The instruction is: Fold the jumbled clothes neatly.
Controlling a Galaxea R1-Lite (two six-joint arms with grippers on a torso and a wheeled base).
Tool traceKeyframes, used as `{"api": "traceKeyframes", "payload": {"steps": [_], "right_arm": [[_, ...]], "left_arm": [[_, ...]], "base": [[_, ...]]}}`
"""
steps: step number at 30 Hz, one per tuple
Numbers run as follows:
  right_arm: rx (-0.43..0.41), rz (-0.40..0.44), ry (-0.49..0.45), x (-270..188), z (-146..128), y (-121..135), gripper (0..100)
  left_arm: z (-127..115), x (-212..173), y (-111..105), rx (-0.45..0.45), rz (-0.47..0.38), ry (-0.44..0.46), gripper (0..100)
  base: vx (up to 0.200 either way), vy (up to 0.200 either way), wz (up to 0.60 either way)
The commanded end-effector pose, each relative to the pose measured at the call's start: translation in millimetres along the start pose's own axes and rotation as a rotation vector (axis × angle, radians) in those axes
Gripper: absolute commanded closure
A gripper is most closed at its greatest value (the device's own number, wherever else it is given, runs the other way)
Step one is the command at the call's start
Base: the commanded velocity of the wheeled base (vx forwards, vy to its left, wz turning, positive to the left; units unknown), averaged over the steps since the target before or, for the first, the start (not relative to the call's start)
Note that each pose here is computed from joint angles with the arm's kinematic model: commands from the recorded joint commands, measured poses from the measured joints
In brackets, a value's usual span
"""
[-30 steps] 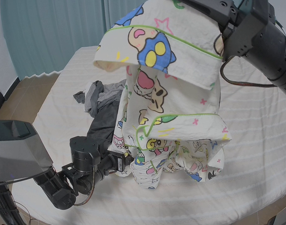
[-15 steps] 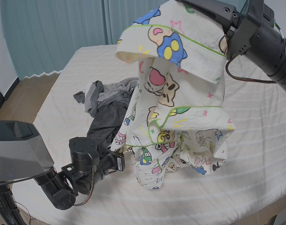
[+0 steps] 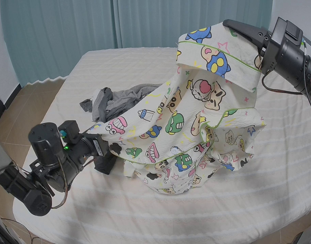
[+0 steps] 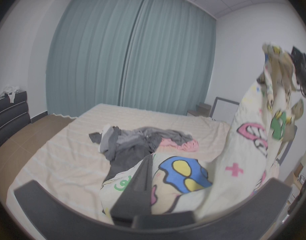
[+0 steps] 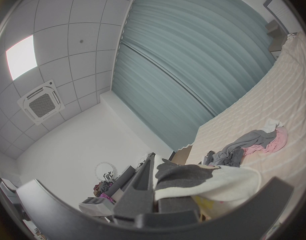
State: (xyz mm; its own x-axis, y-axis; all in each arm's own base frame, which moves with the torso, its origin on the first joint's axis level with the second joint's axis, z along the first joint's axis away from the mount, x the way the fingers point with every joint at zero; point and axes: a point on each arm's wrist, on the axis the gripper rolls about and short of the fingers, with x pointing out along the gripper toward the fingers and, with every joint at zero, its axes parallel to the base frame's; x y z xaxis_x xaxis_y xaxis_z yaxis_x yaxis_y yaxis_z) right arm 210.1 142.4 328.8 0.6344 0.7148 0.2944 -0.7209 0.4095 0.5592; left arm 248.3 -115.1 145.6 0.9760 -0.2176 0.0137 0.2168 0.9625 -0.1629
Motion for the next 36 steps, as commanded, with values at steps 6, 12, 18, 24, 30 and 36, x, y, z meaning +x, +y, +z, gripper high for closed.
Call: {"api": "traceKeyframes", "payload": {"steps": [6,12,18,24,30,36], "right_arm": [[-0.029,-0.056,-0.057,-17,15,-8,100],[-0.049,-0.034,-0.100,-30,26,4,100],[-0.068,0.018,-0.146,-42,38,23,100],[-0.036,-0.010,-0.072,-45,25,22,100],[-0.031,-0.011,-0.064,-49,24,23,100],[-0.025,-0.010,-0.054,-49,22,23,100]], "left_arm": [[100,-22,-2,-0.047,-0.008,-0.246,100],[166,-53,-5,-0.049,-0.013,-0.264,100],[199,-84,-5,-0.018,-0.017,-0.358,100],[173,-89,0,0.024,-0.001,-0.204,100],[162,-95,3,0.021,0.000,-0.174,100],[146,-99,6,0.031,0.009,-0.128,100]], "base": [[0.000,0.000,0.00],[0.000,0.000,0.00],[0.000,0.000,0.00],[0.000,0.000,0.00],[0.000,0.000,0.00],[0.000,0.000,0.00]]}}
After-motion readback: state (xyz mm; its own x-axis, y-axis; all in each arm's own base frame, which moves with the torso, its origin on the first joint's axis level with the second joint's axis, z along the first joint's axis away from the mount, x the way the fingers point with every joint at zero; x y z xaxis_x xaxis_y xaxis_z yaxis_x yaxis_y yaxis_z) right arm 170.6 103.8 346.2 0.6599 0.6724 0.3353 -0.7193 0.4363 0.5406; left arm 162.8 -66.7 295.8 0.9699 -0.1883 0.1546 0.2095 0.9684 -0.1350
